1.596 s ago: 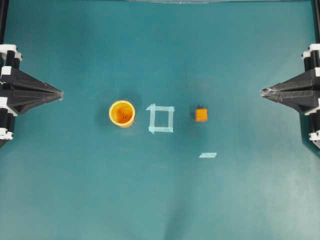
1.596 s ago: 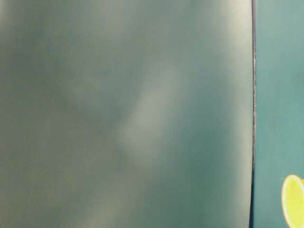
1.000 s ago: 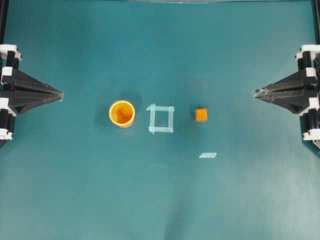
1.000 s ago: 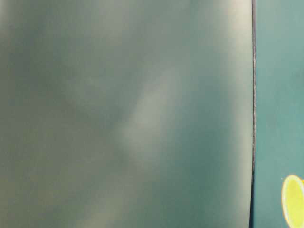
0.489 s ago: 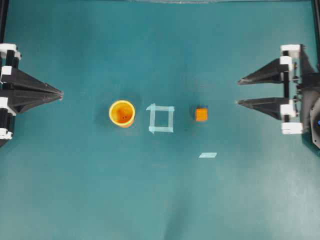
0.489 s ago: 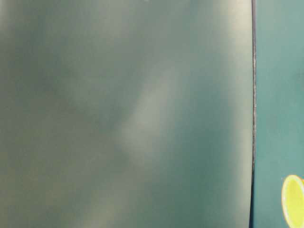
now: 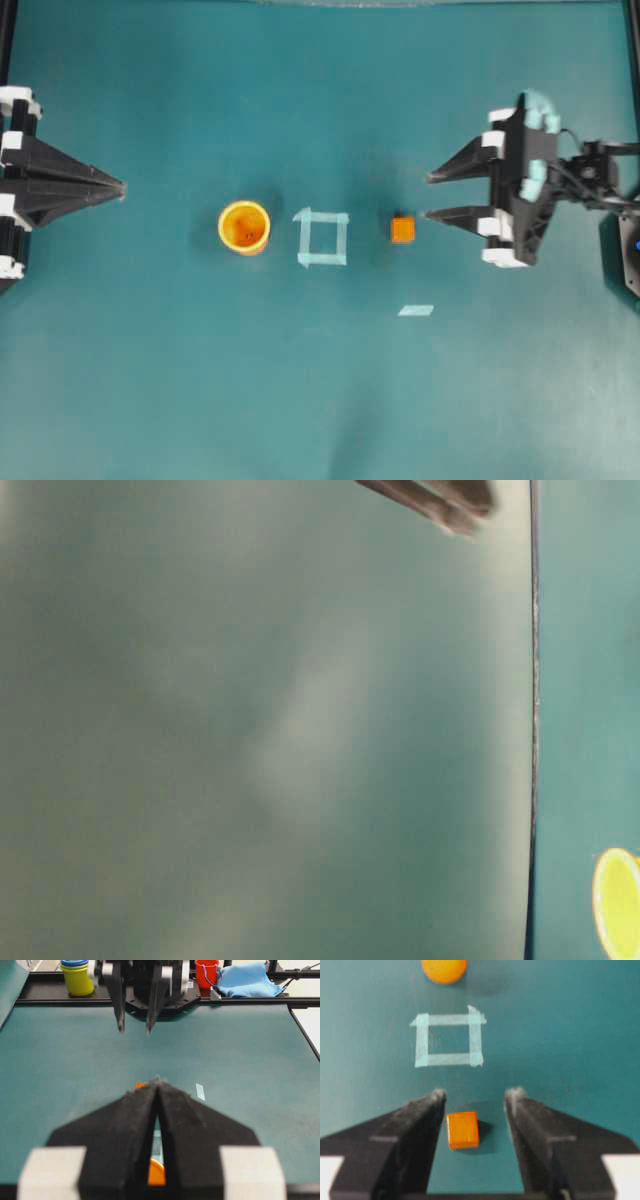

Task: Move the block backward with right arm.
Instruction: 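Move the open right gripper left toward the orange cube, then close the right gripper around the orange cube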

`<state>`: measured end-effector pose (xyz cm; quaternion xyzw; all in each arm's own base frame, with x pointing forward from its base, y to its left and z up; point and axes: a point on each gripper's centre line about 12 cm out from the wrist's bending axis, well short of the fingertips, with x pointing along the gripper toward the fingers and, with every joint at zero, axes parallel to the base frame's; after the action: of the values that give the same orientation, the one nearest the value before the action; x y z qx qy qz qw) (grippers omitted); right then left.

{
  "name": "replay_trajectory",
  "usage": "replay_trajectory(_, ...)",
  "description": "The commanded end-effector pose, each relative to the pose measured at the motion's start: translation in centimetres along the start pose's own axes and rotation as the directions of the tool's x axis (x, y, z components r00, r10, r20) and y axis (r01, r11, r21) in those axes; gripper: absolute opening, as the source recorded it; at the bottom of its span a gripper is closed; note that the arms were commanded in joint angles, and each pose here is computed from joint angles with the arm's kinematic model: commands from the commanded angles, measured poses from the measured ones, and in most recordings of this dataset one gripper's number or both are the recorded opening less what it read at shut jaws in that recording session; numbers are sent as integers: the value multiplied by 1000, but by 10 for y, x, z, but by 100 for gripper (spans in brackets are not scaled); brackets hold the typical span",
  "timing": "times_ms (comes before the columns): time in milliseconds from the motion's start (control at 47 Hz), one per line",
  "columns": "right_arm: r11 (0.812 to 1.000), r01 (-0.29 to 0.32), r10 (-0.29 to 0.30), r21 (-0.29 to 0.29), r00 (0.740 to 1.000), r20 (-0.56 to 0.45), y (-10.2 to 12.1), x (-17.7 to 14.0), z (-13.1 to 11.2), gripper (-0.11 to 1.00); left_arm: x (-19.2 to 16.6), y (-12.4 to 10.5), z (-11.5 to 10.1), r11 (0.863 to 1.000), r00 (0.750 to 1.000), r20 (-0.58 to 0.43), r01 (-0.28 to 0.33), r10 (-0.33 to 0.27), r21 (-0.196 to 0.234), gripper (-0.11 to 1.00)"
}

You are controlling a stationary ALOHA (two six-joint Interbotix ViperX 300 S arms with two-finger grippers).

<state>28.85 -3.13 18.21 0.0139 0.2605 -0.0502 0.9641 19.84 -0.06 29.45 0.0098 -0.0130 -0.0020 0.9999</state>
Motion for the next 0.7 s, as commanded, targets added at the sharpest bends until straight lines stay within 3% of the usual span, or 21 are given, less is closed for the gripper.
replay_trajectory(0,1000,-2,2,2,1000,18,0,11,3,57,3,0,11,1000,1000,28,2,-2,3,0)
replay_trajectory(681,999,-34,33,-12,993,-112,11,51,-39,61,2,0,12,1000,1000,28,2,-2,3,0)
